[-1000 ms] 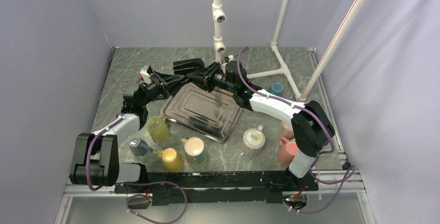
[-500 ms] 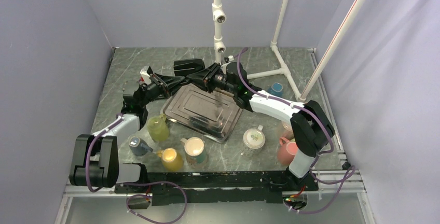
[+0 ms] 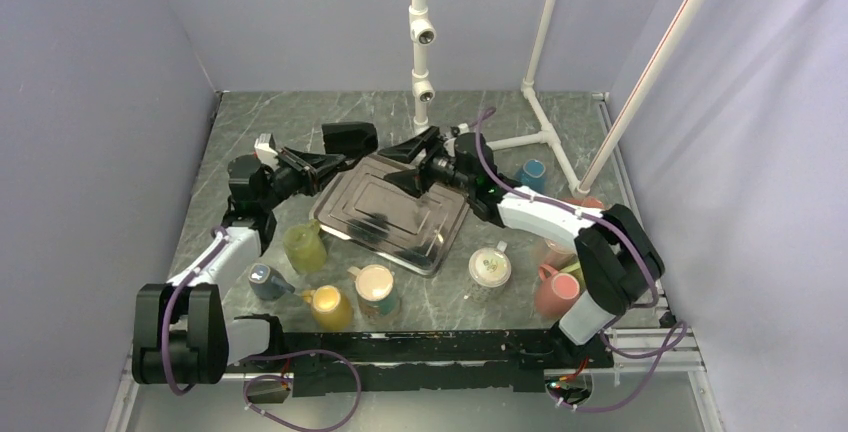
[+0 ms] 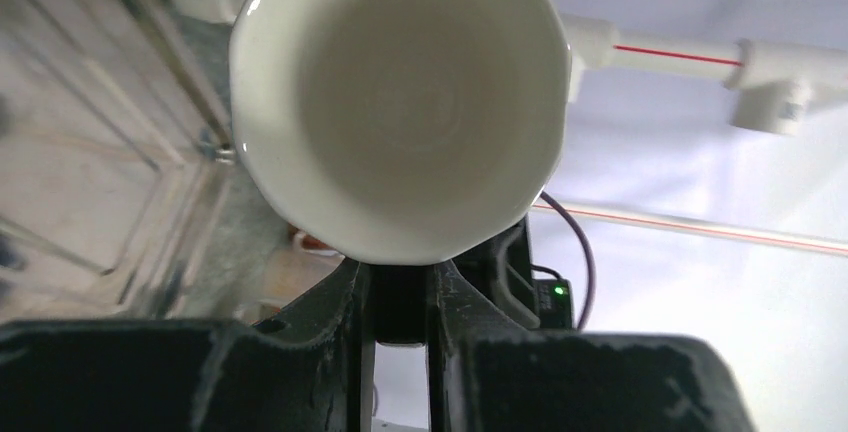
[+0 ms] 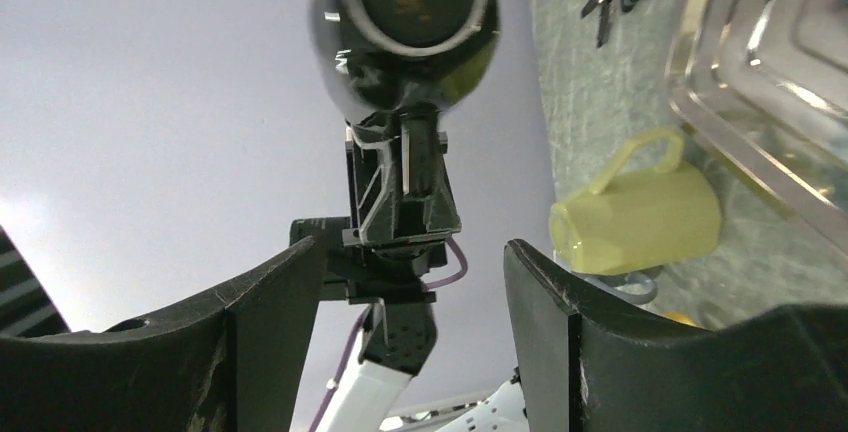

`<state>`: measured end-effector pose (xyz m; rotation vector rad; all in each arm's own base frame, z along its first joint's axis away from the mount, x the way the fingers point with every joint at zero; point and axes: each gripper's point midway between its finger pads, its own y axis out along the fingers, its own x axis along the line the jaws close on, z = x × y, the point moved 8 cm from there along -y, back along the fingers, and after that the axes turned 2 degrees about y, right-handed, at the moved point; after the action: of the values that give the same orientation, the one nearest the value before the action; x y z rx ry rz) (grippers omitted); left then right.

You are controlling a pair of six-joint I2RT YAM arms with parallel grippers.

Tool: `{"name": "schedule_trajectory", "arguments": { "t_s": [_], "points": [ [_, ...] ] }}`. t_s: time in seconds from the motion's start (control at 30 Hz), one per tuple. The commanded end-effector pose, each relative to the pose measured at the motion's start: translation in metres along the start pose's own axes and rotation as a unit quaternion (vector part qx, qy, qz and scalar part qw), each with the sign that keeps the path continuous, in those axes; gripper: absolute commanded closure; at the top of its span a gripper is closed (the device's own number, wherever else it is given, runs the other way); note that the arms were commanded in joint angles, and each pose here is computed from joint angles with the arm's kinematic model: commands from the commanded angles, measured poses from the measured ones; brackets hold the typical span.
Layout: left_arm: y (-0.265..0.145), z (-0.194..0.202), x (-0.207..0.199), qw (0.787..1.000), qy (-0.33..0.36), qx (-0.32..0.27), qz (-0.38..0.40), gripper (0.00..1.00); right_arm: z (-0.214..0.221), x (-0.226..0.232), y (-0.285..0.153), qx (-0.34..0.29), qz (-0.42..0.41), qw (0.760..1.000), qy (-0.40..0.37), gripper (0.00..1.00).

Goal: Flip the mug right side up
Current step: Turn over the cup at the corner of the board, then place the cup on the tray.

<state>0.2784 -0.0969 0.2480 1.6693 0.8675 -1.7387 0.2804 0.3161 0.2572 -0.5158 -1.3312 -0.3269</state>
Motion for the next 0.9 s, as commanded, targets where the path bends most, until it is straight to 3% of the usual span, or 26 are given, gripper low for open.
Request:
{"name": "schedule_trajectory", "arguments": {
  "t_s": [0.0,0.17,0.4,0.63,0.87],
  "points": [
    [0.000,-0.009,-0.030,0.988,0.153,-0.006,-0.010,0.97,-0.011,0.019,-0.030,-0.036,-0.014,0.999,-0.033,0.30],
    [0.002,-0.026,-0.040,0.945,0.293,-0.006,-0.143,0.97,-0.032,0.018,-0.057,-0.100,0.032,0.991,-0.081,0.31],
    [0.017,-0.033,-0.028,0.875,0.393,0.052,-0.279,0.97,-0.060,0.027,-0.094,-0.197,0.104,0.960,-0.171,0.31],
    [0.041,-0.035,-0.008,0.793,0.487,0.148,-0.334,0.97,-0.081,0.032,-0.124,-0.269,0.170,0.920,-0.231,0.31],
    [0.069,-0.047,0.008,0.748,0.554,0.187,-0.313,0.97,-0.097,0.025,-0.136,-0.283,0.192,0.913,-0.222,0.31]
  ]
}}
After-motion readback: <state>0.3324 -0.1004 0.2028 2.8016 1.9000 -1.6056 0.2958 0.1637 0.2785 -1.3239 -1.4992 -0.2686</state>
